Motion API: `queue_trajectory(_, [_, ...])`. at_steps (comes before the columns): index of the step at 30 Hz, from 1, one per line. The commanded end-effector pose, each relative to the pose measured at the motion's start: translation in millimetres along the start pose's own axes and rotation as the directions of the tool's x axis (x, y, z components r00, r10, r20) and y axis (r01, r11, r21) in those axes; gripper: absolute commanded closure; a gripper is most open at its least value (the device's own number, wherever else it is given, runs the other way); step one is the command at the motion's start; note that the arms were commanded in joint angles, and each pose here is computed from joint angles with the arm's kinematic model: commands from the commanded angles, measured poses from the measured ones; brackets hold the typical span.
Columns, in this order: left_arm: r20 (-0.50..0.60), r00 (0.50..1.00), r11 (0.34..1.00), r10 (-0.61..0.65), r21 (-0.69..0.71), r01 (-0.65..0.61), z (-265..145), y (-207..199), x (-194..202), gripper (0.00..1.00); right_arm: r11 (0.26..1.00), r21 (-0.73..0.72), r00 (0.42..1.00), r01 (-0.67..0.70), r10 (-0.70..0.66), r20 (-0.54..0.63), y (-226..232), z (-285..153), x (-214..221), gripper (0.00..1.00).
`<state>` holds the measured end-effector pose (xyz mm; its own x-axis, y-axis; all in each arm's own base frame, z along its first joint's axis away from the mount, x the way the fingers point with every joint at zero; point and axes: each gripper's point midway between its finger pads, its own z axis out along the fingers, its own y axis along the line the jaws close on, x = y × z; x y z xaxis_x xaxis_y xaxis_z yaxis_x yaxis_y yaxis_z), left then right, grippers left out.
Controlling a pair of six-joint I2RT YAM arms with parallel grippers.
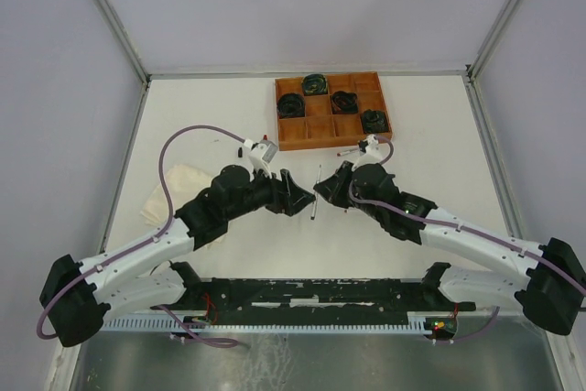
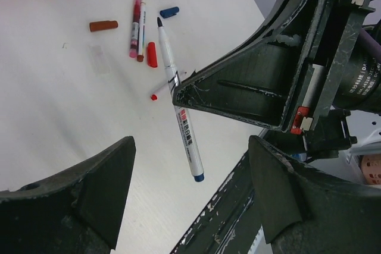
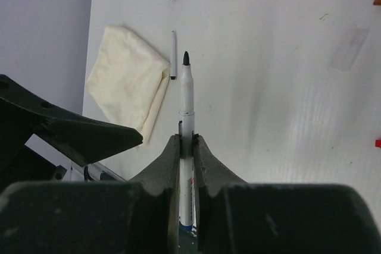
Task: Insert the pens into the pen caps
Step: Pick up the pen from the center of the board.
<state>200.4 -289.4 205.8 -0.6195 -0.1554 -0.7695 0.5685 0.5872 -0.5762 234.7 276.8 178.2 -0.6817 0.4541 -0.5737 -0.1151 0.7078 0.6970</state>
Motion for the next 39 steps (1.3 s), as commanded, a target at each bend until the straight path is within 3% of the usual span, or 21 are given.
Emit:
queue_trajectory(1, [0.029,0.999,0.998,-0.023,0.053,0.022,2,-11,-3,0.19,0.993,-0.113,0.996,-0.032,0.041,0.082,46,2,-18,0.85])
queue_trajectory(13, [0.004,1.000,0.999,-0.029,0.041,0.029,-3,-3,12,0.35,0.985,-0.169,0.994,-0.036,0.052,0.093,73,6,-9,0.85])
queue_trajectory(28, [0.049,0.999,1.000,0.003,-0.021,-0.002,-7,2,-5,0.57,0.981,-0.193,0.999,-0.018,0.025,0.037,80,3,10,0.84])
queue_trajectory(39, [0.044,0.999,0.999,0.001,-0.051,0.001,-8,8,-3,0.92,0.981,-0.194,1.000,0.001,0.004,0.026,81,0,14,0.78])
